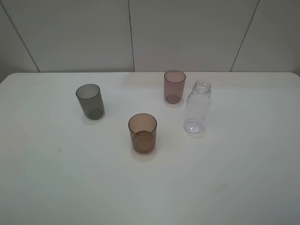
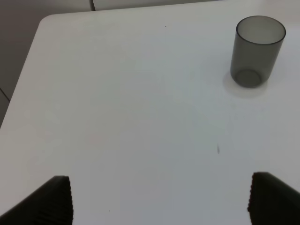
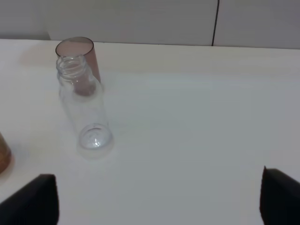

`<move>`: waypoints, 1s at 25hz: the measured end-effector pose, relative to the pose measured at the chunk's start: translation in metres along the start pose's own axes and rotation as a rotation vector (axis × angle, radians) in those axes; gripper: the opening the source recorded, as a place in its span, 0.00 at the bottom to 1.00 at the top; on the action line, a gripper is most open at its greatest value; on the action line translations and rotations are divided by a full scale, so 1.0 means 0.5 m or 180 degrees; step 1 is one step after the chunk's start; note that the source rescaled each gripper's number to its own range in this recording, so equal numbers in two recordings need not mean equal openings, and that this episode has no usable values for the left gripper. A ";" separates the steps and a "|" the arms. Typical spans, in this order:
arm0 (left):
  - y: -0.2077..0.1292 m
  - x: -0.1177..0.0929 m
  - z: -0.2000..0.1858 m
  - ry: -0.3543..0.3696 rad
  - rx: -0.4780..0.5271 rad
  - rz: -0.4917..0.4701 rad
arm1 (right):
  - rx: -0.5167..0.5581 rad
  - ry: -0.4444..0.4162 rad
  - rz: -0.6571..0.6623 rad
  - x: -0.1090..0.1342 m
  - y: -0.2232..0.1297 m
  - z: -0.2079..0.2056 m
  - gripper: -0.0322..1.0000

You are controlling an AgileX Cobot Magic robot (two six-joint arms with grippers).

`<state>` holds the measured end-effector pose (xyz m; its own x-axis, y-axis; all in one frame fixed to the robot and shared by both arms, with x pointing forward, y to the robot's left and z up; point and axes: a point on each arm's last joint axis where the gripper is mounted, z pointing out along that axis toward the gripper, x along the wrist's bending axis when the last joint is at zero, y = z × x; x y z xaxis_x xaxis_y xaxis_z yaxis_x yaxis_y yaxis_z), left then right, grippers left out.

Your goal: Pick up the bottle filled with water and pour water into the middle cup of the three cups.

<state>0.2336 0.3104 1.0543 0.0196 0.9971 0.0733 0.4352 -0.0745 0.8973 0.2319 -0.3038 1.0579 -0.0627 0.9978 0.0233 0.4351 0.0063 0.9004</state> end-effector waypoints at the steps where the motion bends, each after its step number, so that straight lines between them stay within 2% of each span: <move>1: 0.000 0.000 0.000 0.0000 0.0000 0.0000 | -0.0003 -0.0041 0.0020 0.000 0.000 0.000 0.79; 5: 0.000 0.000 0.000 0.0000 0.0000 0.0000 | -0.0007 -0.0182 0.0088 0.001 0.000 -0.001 0.79; 25: 0.000 0.000 0.000 0.0000 0.0000 0.0000 | -0.0007 -0.0186 0.0090 0.001 0.000 -0.001 0.79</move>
<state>0.2336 0.3104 1.0543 0.0196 0.9971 0.0733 0.4352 -0.0745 0.8973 0.2315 -0.3033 1.0578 0.0021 0.9997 0.0233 0.4340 -0.0219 0.9006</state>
